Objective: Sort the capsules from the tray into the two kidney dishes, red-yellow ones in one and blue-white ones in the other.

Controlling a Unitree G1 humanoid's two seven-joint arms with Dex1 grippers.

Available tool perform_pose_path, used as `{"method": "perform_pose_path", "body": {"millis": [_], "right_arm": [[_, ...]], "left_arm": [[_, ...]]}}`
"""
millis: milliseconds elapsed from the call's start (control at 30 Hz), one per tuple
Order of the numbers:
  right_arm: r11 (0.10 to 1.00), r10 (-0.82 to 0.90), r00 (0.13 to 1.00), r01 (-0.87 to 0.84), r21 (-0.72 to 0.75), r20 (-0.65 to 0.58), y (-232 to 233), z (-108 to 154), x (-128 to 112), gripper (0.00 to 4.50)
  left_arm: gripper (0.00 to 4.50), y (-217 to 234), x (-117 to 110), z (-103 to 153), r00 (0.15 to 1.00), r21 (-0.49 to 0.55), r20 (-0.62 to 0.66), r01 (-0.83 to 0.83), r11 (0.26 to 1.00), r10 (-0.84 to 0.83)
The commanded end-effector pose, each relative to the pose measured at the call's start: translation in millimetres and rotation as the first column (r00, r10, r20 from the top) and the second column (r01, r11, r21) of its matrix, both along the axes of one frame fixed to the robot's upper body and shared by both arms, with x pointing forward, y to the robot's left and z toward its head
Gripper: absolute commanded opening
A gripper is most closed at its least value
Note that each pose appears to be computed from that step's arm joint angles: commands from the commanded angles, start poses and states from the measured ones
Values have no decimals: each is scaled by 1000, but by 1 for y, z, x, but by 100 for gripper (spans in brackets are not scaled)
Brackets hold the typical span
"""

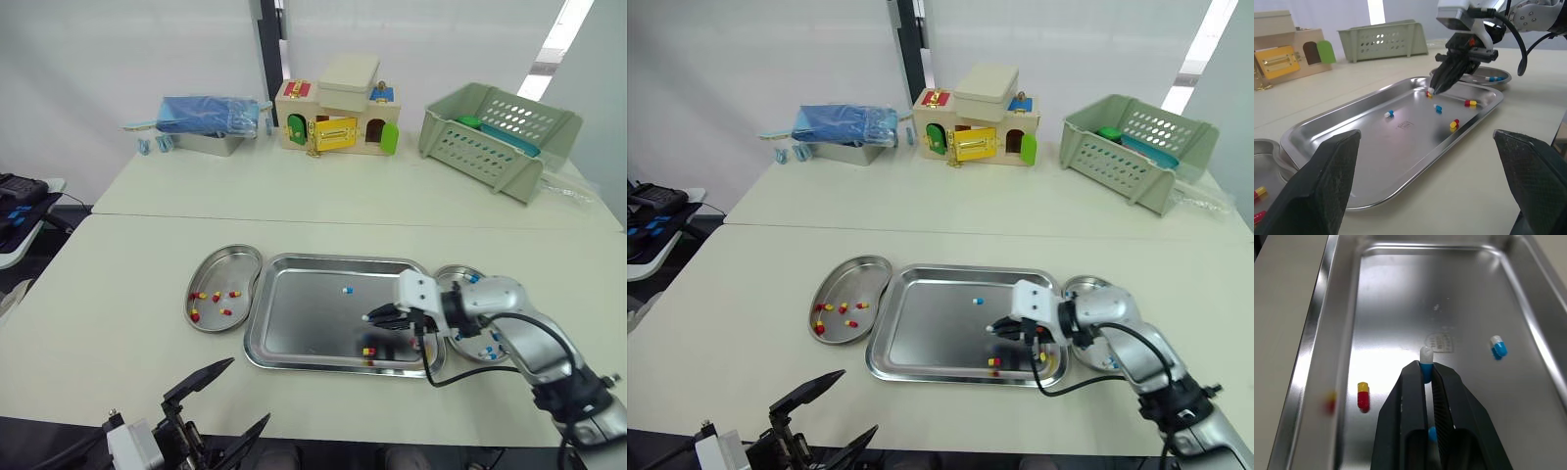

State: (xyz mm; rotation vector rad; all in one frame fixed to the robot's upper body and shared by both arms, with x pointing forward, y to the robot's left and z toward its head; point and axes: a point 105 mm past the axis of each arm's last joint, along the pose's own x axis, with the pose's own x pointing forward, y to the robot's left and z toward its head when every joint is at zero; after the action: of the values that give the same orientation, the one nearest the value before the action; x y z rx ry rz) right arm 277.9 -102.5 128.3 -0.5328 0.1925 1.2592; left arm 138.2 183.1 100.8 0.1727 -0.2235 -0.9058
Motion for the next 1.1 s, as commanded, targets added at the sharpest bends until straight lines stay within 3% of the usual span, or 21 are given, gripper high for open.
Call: {"method": "perform_pose_path", "body": {"millis": [33,367,700,1100], "right_arm": [[990,-111,993,107,91,46,-20,29,-7,1],[866,-499,867,499,35,4,-116,15,-31,1],[835,-550,833,549,-28,-59,-128,-8,-41,1],[839,-545,836,543,-45,-66,-135,-9,-43,330]], "left_arm": [[450,3,3,2,996,11,-24,88,996,-87],[450,7,16,4,969,29,-37,244,969,-243],[450,8,14,0,962,27,-30,272,962,-271],[450,5,11,1,971,10,-23,239,971,-239]]}}
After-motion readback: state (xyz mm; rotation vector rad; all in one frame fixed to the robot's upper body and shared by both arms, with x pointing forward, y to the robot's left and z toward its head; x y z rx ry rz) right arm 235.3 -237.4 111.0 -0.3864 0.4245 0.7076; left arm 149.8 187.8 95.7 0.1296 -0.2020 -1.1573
